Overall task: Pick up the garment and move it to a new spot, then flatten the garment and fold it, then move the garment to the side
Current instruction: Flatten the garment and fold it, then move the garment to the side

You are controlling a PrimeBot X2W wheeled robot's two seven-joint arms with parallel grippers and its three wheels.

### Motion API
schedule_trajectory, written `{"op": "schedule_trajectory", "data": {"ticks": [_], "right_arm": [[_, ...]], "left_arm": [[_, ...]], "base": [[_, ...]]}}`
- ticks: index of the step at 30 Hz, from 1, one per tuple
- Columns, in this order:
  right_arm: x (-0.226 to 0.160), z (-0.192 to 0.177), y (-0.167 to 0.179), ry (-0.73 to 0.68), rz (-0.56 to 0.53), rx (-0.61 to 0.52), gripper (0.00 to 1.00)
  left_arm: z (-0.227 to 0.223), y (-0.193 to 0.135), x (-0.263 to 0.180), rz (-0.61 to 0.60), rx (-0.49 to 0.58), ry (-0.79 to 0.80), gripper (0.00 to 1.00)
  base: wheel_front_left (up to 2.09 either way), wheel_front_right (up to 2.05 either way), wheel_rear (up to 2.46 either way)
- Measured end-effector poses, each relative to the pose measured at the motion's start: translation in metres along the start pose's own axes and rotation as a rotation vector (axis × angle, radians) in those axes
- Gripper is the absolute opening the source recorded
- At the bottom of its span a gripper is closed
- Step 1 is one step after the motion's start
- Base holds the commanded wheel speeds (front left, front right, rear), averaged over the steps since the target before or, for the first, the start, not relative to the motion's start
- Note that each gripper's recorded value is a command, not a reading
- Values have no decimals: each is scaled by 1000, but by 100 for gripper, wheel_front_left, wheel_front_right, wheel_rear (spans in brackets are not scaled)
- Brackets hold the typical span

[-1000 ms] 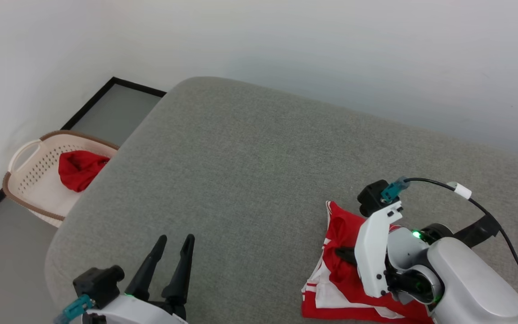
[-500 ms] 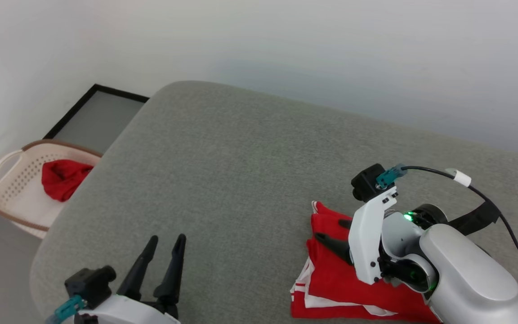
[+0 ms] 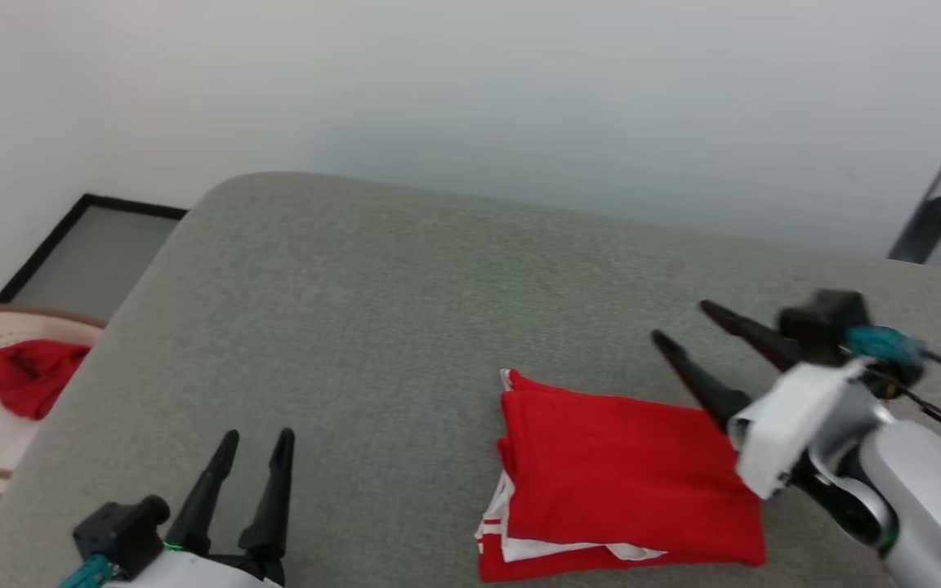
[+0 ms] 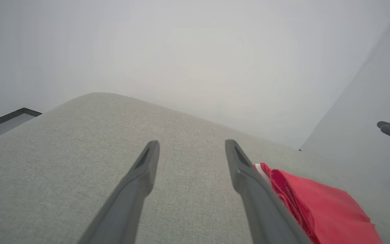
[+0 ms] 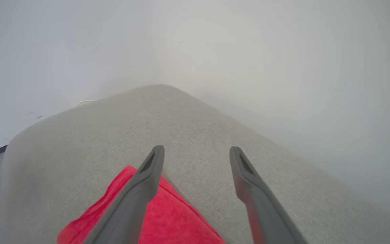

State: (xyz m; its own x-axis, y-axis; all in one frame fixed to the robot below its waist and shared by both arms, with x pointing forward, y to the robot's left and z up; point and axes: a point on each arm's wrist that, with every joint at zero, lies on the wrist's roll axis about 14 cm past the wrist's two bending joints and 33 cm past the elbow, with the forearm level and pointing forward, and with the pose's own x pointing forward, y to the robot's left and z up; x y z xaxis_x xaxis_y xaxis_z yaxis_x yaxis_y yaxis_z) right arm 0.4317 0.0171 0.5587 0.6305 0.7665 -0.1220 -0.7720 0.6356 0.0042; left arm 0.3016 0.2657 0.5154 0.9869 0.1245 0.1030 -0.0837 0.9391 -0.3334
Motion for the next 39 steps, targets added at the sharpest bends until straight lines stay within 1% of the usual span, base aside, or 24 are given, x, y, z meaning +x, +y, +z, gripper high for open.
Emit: {"op": "schedule_trajectory", "data": {"ticks": [6,8,13,16,19,21,27,29,31,36,39], "right_arm": [[-43,-2,-43,-148,-154,-64,100],[-58,-9,-55,-159,-202,-90,100],[-92,-17,-79,-184,-333,-110,100],[-110,-8,-85,-244,-407,-109,100],[-131,-21,-87,-240,-474,-95,100],[-141,-26,-85,-246,-507,-87,100],[-164,-36,-80,-251,-587,-70,100],[-168,-40,-78,-239,-593,-82,100],[-172,-42,-77,-242,-611,-67,100],[-174,-42,-76,-241,-615,-71,100],[-170,-45,-73,-232,-599,-66,100]], "left_arm": [[5,-11,9,-40,40,-20,100],[5,-17,13,-60,61,-22,100],[10,-24,21,-86,102,-41,100],[12,-27,25,-94,121,-48,100],[14,-29,27,-99,149,-58,100],[14,-29,28,-93,144,-62,100],[19,-26,28,-81,172,-76,100],[21,-23,27,-76,190,-79,100],[19,-22,26,-73,194,-72,100],[16,-21,23,-72,198,-61,100],[15,-18,21,-63,198,-57,100]], "base": [[0,0,0],[0,0,0],[0,0,0],[0,0,0],[0,0,0],[0,0,0],[0,0,0],[0,0,0],[0,0,0],[0,0,0],[0,0,0]]}}
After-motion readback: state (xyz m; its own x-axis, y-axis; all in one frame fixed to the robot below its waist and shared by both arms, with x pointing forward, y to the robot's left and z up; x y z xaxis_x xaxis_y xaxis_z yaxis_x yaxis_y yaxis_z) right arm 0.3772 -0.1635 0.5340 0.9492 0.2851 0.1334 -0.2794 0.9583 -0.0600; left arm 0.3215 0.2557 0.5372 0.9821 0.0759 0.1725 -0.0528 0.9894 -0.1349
